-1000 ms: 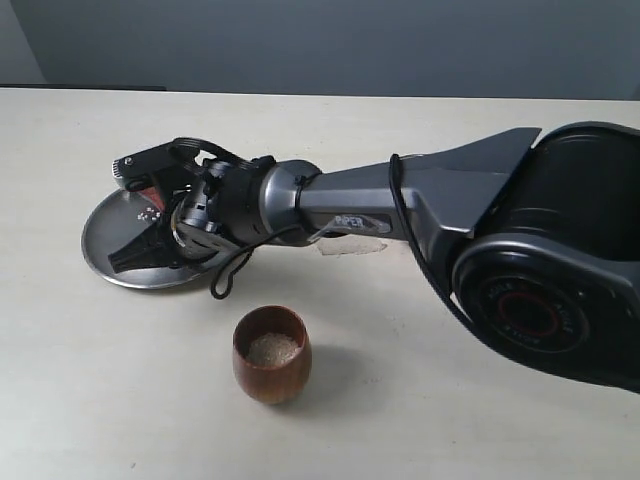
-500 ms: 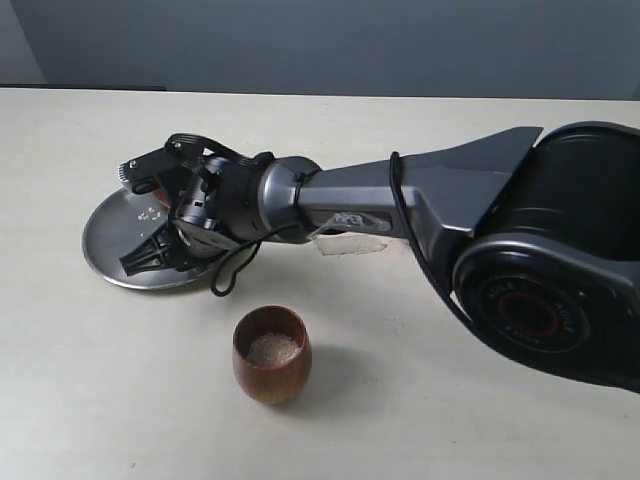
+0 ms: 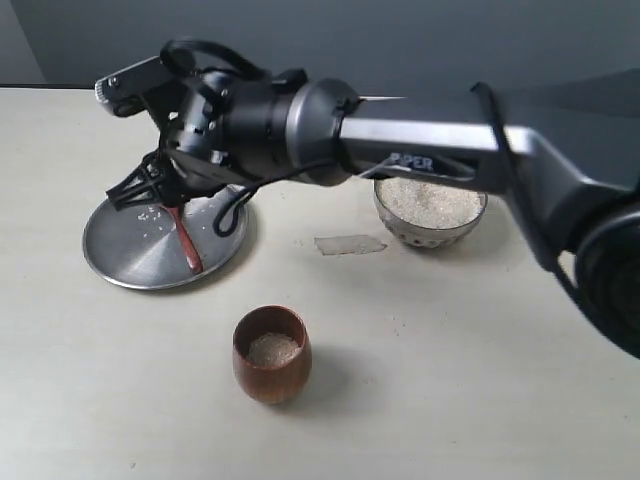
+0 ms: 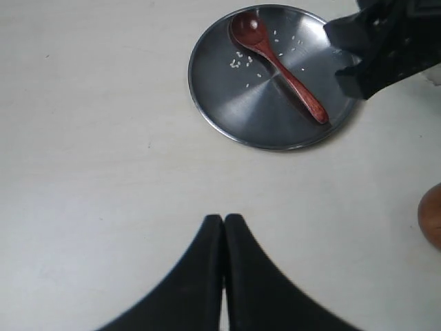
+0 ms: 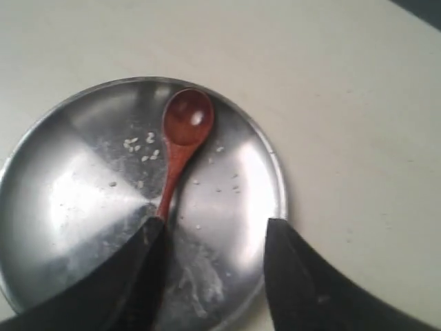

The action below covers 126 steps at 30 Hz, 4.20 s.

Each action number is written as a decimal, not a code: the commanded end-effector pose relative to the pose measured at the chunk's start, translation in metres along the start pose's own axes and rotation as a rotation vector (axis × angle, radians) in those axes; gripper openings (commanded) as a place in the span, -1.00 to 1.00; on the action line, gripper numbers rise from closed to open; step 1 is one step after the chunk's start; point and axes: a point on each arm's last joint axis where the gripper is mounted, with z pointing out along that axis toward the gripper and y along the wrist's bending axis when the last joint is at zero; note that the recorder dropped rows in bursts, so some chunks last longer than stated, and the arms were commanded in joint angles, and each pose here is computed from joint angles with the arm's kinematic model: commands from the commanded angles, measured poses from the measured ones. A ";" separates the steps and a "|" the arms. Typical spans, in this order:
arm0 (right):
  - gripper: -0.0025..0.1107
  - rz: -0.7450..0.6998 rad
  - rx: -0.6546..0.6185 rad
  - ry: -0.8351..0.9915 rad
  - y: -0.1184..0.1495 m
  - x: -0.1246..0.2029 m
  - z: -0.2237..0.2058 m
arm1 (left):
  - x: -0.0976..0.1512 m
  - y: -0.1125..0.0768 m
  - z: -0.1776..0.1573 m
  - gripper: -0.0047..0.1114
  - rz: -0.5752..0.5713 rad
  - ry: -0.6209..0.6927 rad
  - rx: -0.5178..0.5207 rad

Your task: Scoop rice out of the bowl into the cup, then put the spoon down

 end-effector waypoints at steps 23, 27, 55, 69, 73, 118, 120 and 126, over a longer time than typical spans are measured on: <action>-0.95 -0.109 0.156 0.052 -0.060 -0.033 -0.160 | -0.002 0.000 -0.001 -0.91 0.000 -0.011 -0.003; -0.95 -0.132 0.179 0.032 -0.068 -0.012 -0.167 | -0.002 0.000 -0.001 -0.91 0.000 -0.011 -0.003; -0.95 0.100 0.220 -0.050 -0.132 0.162 -0.266 | -0.002 0.000 -0.001 -0.91 0.000 -0.011 -0.003; -0.95 0.200 0.206 0.029 -0.133 0.173 -0.273 | -0.002 0.000 -0.001 -0.91 0.000 -0.011 -0.003; -0.95 0.236 0.160 -0.051 -0.135 0.167 -0.276 | -0.002 0.001 -0.001 -0.91 0.002 -0.011 -0.005; -0.95 0.503 0.590 -0.226 -0.216 0.217 -0.325 | -0.002 0.001 -0.001 -0.91 0.006 -0.010 -0.009; -0.95 0.422 0.541 -0.195 -0.211 0.222 -0.314 | -0.002 0.001 -0.001 -0.91 0.006 -0.010 -0.009; -0.95 0.237 0.362 -0.205 -0.195 0.224 -0.297 | -0.002 0.004 -0.001 -0.91 0.025 -0.010 -0.037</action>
